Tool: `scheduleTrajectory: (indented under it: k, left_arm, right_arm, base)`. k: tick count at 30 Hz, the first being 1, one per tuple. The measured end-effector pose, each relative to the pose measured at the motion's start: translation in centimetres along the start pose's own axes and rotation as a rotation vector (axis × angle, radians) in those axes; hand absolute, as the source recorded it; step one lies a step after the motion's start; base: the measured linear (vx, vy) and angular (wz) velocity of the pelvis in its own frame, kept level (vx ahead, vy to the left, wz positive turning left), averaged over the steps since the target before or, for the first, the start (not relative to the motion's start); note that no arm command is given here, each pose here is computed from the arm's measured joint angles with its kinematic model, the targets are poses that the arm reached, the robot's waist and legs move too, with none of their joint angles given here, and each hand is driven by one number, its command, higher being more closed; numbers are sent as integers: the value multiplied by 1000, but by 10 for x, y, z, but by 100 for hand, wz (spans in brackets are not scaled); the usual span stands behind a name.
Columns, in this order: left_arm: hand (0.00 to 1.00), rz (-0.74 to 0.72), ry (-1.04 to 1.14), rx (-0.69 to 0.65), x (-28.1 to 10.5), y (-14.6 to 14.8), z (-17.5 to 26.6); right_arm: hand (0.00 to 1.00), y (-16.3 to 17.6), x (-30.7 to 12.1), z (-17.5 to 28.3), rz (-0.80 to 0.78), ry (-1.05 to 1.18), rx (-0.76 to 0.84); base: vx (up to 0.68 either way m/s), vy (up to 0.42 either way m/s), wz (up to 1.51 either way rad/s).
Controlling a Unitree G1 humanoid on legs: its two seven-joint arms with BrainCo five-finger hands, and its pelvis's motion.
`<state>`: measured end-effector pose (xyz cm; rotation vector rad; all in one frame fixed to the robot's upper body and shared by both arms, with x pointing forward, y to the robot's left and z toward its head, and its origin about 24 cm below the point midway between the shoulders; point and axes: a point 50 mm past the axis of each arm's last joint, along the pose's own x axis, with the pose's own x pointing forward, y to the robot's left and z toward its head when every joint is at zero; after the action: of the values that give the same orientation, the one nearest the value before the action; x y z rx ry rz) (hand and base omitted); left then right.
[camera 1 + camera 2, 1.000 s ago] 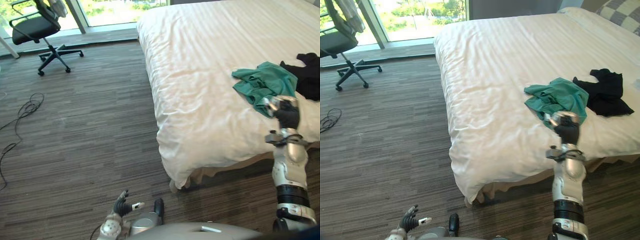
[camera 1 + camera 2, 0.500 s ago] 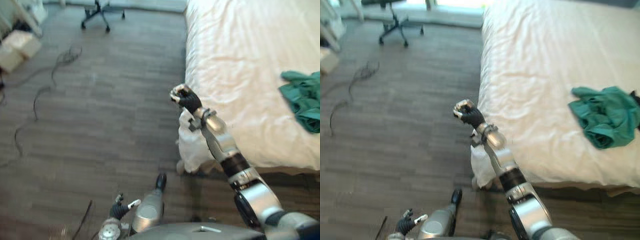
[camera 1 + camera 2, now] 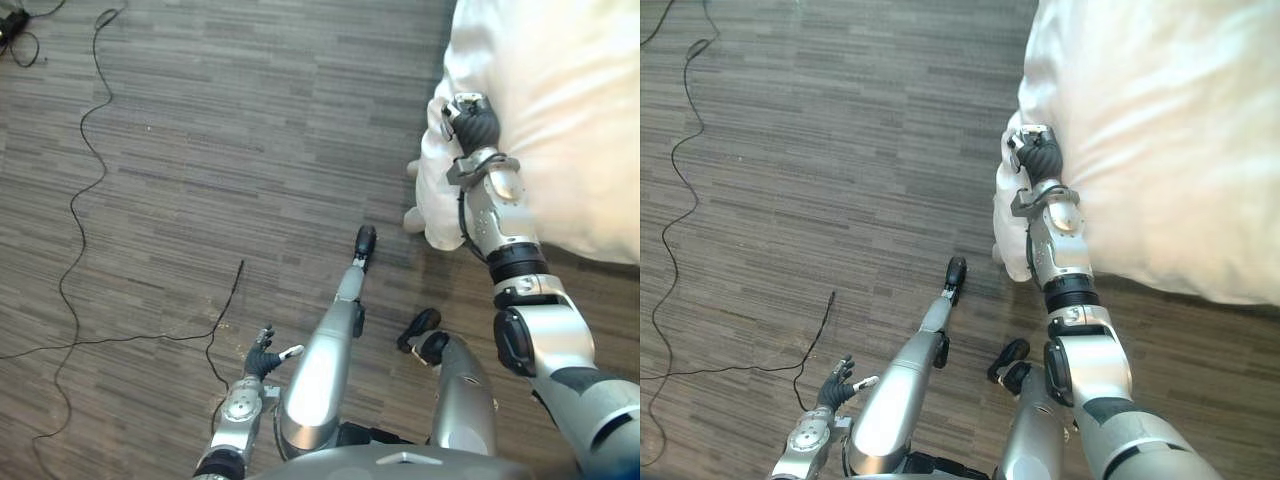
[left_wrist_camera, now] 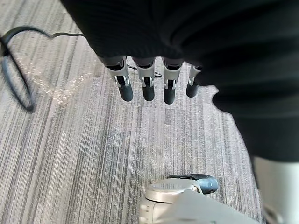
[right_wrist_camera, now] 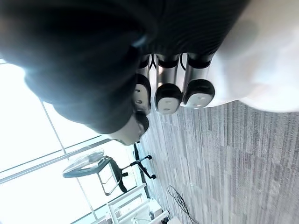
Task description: Tidy the bed and pick cloth on bed and put in laundry
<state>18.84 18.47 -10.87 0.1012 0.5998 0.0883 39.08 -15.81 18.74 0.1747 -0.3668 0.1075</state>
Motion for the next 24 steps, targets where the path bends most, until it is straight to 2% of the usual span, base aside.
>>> scheduleTrajectory:
  k: [2, 8, 14, 18, 19, 21, 23, 24]
  left_arm:
    - [0, -5, -28, -49, 6, -2, 11]
    - [0, 35, -128, -308, 17, -11, 44]
    - [0, 66, -185, -390, 21, -10, 60]
    - [0, 118, -182, -419, 19, -7, 55]
    - [0, 123, -179, -419, 18, -6, 54]
    - [0, 136, -182, -415, 17, -4, 52]
    - [0, 151, -177, -379, 15, 1, 47]
    - [0, 162, -174, -368, 14, 4, 46]
  right_arm:
    - [100, 3, -5, -1, 3, -14, 23]
    - [100, 14, -15, -12, 56, -4, 96]
    - [100, 28, -40, -49, 100, 75, 221]
    - [100, 30, -74, -88, 69, 169, 290]
    - [100, 28, -81, -96, 46, 193, 303]
    - [100, 5, -108, -119, -95, 257, 352]
    - [100, -36, -144, -132, -315, 264, 383]
    - [100, -47, -153, -133, -363, 258, 379]
  base:
    - [-77, -88, 5]
    - [-30, -24, 5]
    - [2, -5, -4]
    - [15, -10, -18]
    - [35, 7, -20]
    - [44, 13, -26]
    - [56, 18, -27]
    - [61, 11, -41]
